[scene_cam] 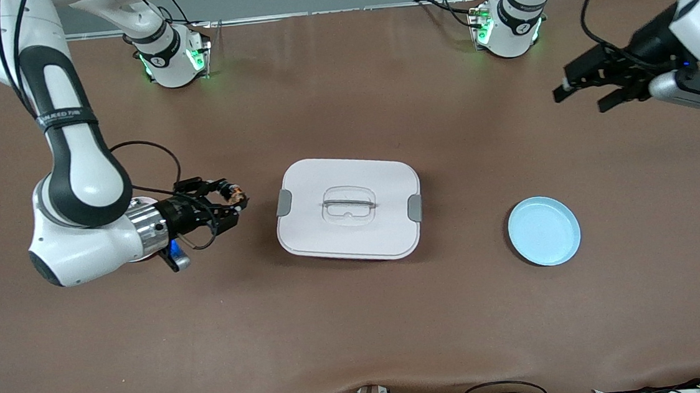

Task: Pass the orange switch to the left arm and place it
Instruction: 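Lift the switch over the white box while the left gripper approaches, then grasp the switch with the left gripper from the right gripper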

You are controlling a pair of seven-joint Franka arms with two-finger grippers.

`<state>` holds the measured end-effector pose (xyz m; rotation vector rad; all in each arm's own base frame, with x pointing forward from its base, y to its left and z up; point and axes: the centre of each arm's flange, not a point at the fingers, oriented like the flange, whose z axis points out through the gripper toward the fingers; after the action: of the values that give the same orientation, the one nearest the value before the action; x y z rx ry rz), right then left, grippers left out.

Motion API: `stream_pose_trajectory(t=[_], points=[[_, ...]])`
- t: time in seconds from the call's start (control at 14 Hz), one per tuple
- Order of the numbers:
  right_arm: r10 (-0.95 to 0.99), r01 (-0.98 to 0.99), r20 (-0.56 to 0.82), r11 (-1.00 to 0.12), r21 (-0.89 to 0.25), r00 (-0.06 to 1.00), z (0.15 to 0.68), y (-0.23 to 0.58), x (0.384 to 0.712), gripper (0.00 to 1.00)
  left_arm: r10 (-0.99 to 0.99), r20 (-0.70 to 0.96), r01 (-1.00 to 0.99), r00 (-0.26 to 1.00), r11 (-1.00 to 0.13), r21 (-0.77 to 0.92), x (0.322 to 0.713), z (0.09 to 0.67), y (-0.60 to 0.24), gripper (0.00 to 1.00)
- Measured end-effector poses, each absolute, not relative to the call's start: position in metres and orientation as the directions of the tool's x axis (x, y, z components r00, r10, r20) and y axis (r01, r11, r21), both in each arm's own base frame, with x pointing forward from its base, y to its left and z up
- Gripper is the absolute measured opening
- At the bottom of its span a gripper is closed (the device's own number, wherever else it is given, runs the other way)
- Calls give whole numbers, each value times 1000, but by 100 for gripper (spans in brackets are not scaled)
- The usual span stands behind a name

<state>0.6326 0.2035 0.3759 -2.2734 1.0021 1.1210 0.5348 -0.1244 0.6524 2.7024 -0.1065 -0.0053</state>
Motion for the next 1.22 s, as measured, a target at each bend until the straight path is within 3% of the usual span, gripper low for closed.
stream_pose_trajectory(t=[0.57,1.22], points=[[-493,-850,-827,-526,34,271,437,294,629,73,-75,0,-59,997,-784,618,555,624,-213,100],[-598,-948,-786,-313,52,154,464,420,599,73,17,-226,176,974,-681,711,569,573,-272,100]])
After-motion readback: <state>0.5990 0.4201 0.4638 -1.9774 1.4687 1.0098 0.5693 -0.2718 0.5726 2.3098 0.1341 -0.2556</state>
